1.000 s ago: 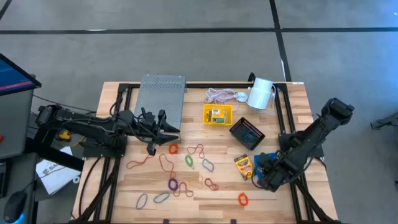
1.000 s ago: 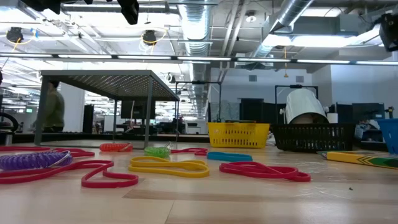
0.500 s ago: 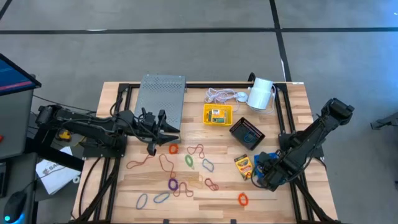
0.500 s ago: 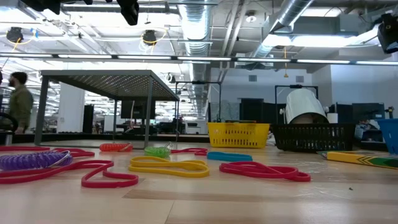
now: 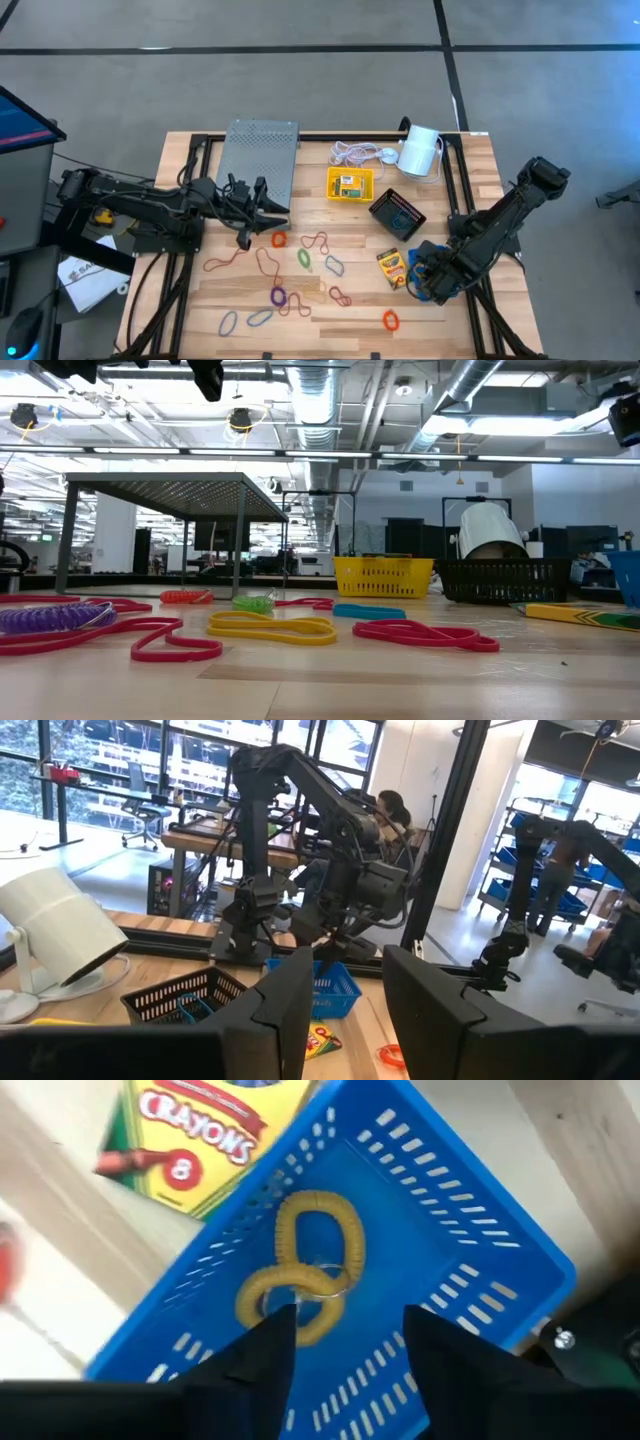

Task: Pick & Place Office Desk Supplies
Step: Put the orange spring keychain into the blue bin

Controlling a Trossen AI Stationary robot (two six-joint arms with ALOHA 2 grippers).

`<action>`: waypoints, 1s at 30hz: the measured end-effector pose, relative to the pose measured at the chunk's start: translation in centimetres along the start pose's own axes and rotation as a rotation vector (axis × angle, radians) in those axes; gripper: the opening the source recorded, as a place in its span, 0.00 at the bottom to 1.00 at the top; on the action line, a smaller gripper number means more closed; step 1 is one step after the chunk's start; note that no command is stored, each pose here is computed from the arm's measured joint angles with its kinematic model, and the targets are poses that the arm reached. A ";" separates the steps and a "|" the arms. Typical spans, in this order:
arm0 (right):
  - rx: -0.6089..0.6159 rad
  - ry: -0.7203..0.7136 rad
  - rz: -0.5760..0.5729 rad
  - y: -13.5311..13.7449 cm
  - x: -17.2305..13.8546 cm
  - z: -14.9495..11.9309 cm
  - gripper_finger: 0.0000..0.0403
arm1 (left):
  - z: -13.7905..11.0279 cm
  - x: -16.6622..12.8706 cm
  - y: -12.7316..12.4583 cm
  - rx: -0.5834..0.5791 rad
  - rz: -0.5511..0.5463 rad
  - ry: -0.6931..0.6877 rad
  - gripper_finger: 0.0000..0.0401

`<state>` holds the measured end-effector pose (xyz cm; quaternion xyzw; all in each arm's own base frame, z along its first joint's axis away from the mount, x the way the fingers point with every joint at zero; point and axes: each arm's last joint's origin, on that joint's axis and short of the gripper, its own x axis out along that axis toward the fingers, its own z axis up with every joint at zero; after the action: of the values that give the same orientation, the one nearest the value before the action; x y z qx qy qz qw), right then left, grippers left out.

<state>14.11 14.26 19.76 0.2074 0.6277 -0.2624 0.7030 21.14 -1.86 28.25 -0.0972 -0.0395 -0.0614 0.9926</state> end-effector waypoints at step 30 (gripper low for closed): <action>-0.497 -0.009 0.253 9.4 0.7 4.5 0.19 | 0.1 0.0 0.3 -0.023 0.013 -0.007 0.30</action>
<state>23.57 18.63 19.28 0.1041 0.6387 -0.0114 0.7623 21.16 -1.58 28.29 -0.1091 -0.0417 -0.0550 0.9916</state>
